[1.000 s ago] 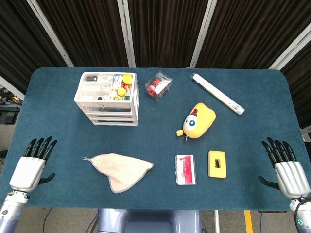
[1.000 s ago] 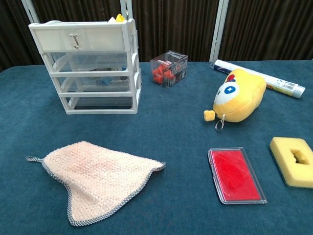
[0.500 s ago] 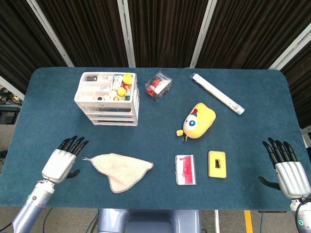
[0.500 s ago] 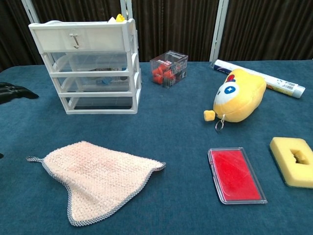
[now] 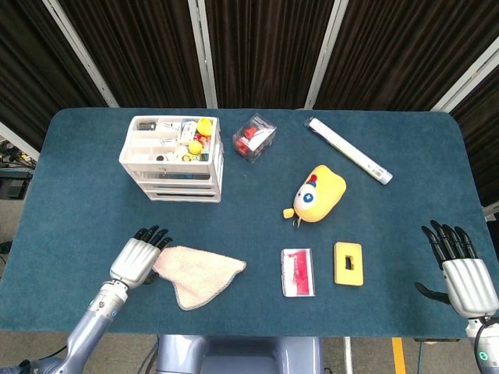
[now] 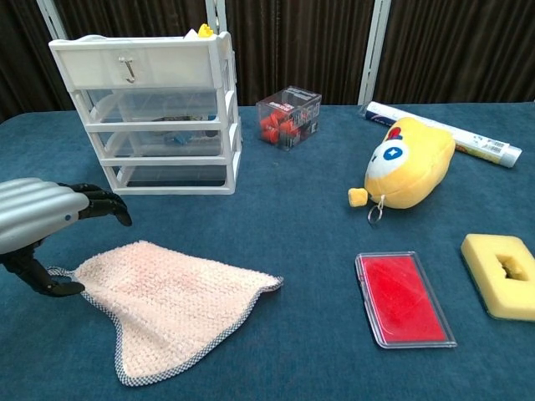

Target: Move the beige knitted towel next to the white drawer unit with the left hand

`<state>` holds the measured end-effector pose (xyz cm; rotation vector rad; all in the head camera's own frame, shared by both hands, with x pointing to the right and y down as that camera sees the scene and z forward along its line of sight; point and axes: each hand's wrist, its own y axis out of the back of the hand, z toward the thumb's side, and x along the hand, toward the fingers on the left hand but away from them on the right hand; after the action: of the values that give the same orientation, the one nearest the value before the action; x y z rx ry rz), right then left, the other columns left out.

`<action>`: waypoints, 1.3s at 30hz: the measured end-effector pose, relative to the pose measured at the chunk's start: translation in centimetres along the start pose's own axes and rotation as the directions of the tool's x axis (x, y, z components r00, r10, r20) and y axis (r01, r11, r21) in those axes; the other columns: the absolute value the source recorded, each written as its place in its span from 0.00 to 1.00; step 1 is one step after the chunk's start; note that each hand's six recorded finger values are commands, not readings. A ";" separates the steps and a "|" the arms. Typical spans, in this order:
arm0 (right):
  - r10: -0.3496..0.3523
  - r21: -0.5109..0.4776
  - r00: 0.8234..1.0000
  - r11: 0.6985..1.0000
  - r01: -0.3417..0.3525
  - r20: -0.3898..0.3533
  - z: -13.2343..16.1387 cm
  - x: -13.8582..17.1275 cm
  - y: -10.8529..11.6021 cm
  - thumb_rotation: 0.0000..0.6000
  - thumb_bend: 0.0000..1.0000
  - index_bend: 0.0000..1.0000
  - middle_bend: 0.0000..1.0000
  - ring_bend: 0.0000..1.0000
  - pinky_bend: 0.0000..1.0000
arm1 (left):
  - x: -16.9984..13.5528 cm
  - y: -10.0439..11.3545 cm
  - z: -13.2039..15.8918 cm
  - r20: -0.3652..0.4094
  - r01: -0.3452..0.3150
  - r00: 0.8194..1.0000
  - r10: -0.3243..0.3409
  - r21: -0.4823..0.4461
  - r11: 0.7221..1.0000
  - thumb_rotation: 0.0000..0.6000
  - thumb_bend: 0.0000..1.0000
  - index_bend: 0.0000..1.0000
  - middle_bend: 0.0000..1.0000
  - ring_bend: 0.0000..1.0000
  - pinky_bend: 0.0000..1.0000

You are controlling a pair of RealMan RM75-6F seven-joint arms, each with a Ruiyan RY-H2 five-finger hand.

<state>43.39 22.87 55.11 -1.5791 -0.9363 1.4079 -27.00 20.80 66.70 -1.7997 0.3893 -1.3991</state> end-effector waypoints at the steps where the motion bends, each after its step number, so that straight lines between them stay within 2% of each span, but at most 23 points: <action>1: 0.001 0.000 1.000 1.000 -0.001 0.000 0.0 0.0 0.0 1.00 0.01 0.00 0.00 0.00 0.00 | 0.3 -0.1 0.2 0.000 0.006 1.000 -0.006 0.000 1.000 1.00 0.23 0.21 0.12 0.08 0.19; 10: 0.001 -0.003 1.000 1.000 -0.001 0.003 0.0 0.0 0.0 1.00 0.01 0.00 0.00 0.00 0.00 | 2.3 -1.3 3.0 0.025 0.041 0.999 -0.042 0.018 0.999 1.00 0.25 0.24 0.14 0.09 0.19; 12: 0.001 -0.004 1.000 1.000 -0.001 0.003 0.0 0.0 0.0 1.00 0.01 0.00 0.00 0.00 0.00 | 2.6 -1.6 3.4 0.026 0.046 0.999 -0.047 0.020 0.999 1.00 0.31 0.31 0.19 0.14 0.23; 15: 0.002 -0.007 1.000 1.000 -0.002 0.004 -0.1 0.0 0.0 1.00 0.01 0.00 0.00 0.00 0.00 | 2.8 -1.9 3.7 0.022 0.049 0.999 -0.050 0.027 0.998 1.00 0.49 0.56 0.41 0.33 0.35; 16: 0.002 -0.008 1.000 1.000 -0.002 0.004 -0.1 0.0 0.0 1.00 0.01 0.00 0.00 0.00 0.00 | 2.9 -1.9 3.7 0.021 0.047 0.999 -0.047 0.028 0.999 1.00 0.56 0.66 0.50 0.42 0.40; 19: 0.004 -0.013 1.000 1.000 -0.004 0.007 -0.1 0.0 0.0 1.00 0.01 0.00 0.00 0.00 0.00 | 2.9 -1.7 3.7 0.014 0.025 1.000 -0.026 0.038 0.999 1.00 0.67 0.81 0.64 0.55 0.48; 25: 0.004 -0.017 1.000 1.000 -0.004 0.011 -0.1 0.0 0.0 1.00 0.01 0.00 0.00 0.00 0.00 | 3.0 -0.3 3.8 0.050 -0.060 0.997 0.057 0.073 0.996 1.00 0.71 0.90 0.71 0.59 0.49; 29: 0.005 -0.019 1.000 1.000 -0.005 0.014 -0.1 0.0 0.0 1.00 0.01 0.00 0.00 0.00 0.00 | 2.9 1.7 4.0 0.123 -0.161 0.982 0.145 0.133 0.978 1.00 0.71 0.92 0.73 0.60 0.50; 32: 0.003 -0.017 1.000 1.000 -0.003 0.014 -0.1 -0.1 0.0 1.00 0.01 0.00 0.00 0.00 0.00 | 2.7 3.7 4.3 0.218 -0.264 0.951 0.217 0.213 0.941 1.00 0.70 0.93 0.73 0.60 0.50; 35: 0.003 -0.017 1.000 1.000 -0.003 0.016 -0.1 0.0 0.0 1.00 0.01 0.00 0.00 0.00 0.00 | 2.3 5.7 4.8 0.348 -0.387 0.896 0.277 0.304 0.870 1.00 0.70 0.93 0.73 0.60 0.50; 38: 0.002 -0.017 1.000 1.000 -0.002 0.017 -0.1 0.0 0.0 1.00 0.01 0.00 0.00 0.00 0.00 | 1.8 7.6 5.2 0.496 -0.517 0.813 0.304 0.378 0.768 1.00 0.70 0.94 0.74 0.60 0.50; 39: 0.002 -0.017 1.000 1.000 -0.002 0.018 -0.1 0.0 0.0 1.00 0.01 0.00 0.00 0.00 0.00 | 1.5 8.3 5.2 0.555 -0.566 0.776 0.301 0.401 0.720 1.00 0.70 0.94 0.74 0.60 0.50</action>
<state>43.51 22.86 55.09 -1.5831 -0.9600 1.4207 -19.80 16.68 61.23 -1.3538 0.1285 -0.6124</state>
